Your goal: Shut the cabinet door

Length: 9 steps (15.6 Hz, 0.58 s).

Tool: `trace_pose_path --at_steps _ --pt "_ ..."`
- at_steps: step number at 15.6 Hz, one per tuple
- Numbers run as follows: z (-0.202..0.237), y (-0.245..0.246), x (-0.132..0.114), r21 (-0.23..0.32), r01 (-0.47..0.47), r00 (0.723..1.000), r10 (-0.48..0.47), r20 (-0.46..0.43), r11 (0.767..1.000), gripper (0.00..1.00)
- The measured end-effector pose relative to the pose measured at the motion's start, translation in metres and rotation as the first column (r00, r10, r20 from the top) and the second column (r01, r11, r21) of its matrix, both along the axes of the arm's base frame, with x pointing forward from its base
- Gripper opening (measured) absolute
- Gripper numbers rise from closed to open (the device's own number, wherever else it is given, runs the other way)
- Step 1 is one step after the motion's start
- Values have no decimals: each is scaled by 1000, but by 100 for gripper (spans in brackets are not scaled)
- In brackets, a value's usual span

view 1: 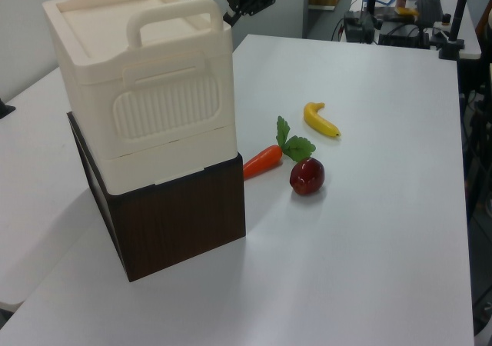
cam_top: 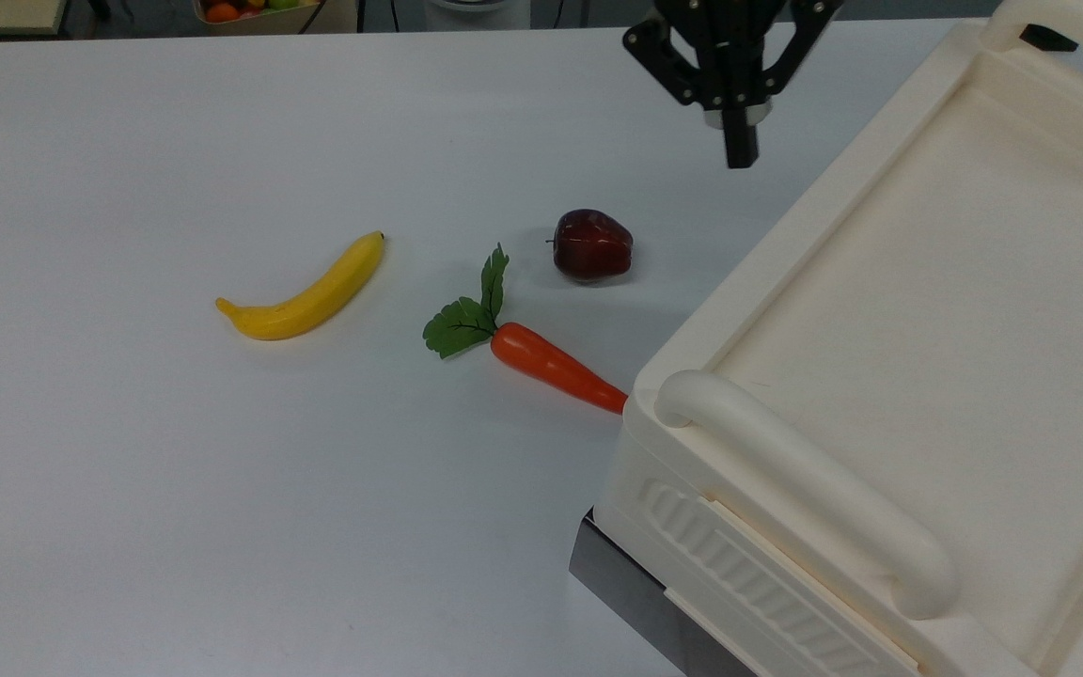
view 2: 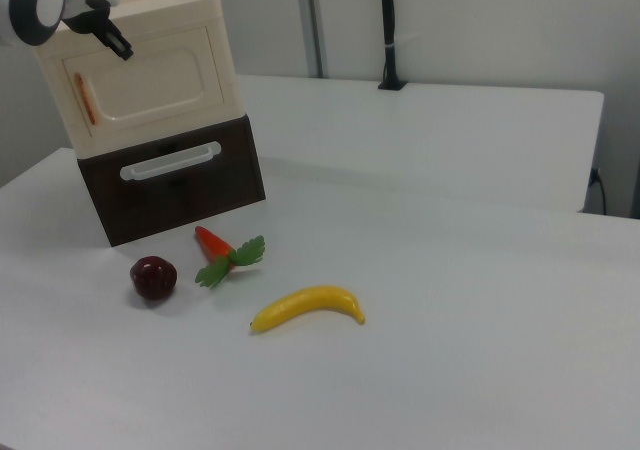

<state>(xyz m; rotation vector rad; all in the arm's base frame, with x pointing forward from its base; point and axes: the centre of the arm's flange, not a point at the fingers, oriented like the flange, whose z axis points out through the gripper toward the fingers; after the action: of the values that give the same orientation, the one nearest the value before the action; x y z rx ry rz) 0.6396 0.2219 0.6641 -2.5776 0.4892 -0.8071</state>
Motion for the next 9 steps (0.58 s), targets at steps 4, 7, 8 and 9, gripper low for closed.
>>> trace_pose_path --at_steps 4,7,8,9 --pt "-22 -32 2 -132 -72 989 54 -137 989 1" --pt "-54 -70 1 -262 -217 944 133 -303 940 1" --pt "-63 -86 0 -299 -263 923 150 -354 917 1" --pt "-70 -100 -2 -327 -304 903 161 -397 895 1"
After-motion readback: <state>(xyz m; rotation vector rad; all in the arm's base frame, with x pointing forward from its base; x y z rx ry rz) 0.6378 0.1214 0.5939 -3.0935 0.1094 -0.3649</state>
